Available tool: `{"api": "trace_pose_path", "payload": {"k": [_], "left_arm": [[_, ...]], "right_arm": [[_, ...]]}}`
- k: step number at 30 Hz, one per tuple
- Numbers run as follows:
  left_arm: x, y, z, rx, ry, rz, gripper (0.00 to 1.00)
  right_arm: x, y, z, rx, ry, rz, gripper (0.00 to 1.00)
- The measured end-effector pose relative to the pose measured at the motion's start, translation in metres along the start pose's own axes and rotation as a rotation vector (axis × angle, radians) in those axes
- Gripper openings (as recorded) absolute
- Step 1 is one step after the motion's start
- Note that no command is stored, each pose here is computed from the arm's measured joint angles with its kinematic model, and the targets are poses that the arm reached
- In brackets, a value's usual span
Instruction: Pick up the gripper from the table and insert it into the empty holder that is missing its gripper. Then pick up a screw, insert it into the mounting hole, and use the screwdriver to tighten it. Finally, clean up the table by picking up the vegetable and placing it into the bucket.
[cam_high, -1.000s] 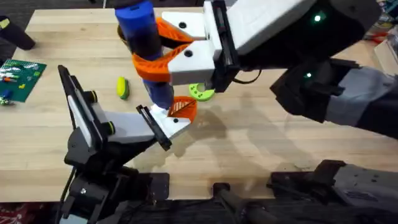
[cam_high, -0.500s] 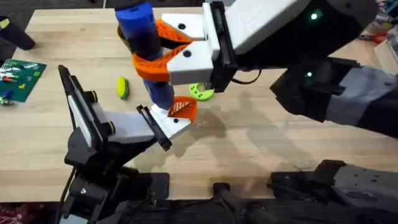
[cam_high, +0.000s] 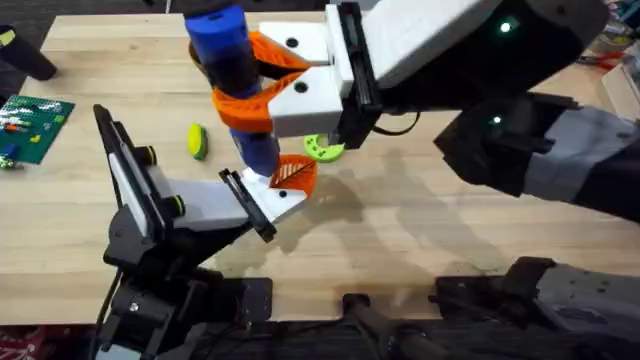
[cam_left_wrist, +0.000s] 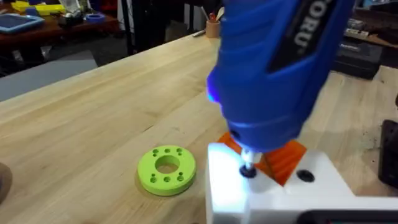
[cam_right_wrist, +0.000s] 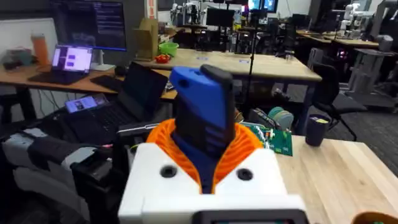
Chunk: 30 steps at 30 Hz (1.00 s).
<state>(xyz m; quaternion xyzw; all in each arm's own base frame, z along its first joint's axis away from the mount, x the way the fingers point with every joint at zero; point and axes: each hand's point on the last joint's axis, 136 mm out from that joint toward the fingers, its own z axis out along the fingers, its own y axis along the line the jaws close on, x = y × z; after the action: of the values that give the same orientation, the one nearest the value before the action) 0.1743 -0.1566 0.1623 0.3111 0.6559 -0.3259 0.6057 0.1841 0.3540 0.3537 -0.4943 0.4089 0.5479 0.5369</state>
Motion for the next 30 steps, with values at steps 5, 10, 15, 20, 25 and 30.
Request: {"api": "trace_pose_path", "payload": {"k": [5, 10, 15, 20, 25, 30], "left_arm": [[-0.002, 0.000, 0.000, 0.000, -0.006, 0.009, 0.006], [-0.003, 0.001, 0.000, -0.005, -0.008, 0.012, 0.006], [0.000, 0.000, 0.000, -0.004, 0.001, 0.005, 0.006], [0.000, 0.000, 0.000, -0.004, 0.001, 0.005, 0.006], [0.000, 0.000, 0.000, -0.004, 0.001, 0.005, 0.006], [0.000, 0.000, 0.000, -0.004, 0.001, 0.005, 0.006]], "right_arm": [[-0.003, -0.002, 0.003, -0.006, 0.000, 0.002, 0.070], [-0.015, -0.008, 0.012, -0.019, -0.004, 0.005, 0.070], [-0.078, -0.009, 0.018, -0.025, -0.106, -0.125, 0.070], [-0.107, -0.003, 0.017, -0.031, -0.140, -0.170, 0.070], [-0.095, -0.003, 0.018, -0.050, -0.098, -0.141, 0.070], [-0.094, 0.002, 0.018, -0.080, -0.092, -0.128, 0.070]]}}
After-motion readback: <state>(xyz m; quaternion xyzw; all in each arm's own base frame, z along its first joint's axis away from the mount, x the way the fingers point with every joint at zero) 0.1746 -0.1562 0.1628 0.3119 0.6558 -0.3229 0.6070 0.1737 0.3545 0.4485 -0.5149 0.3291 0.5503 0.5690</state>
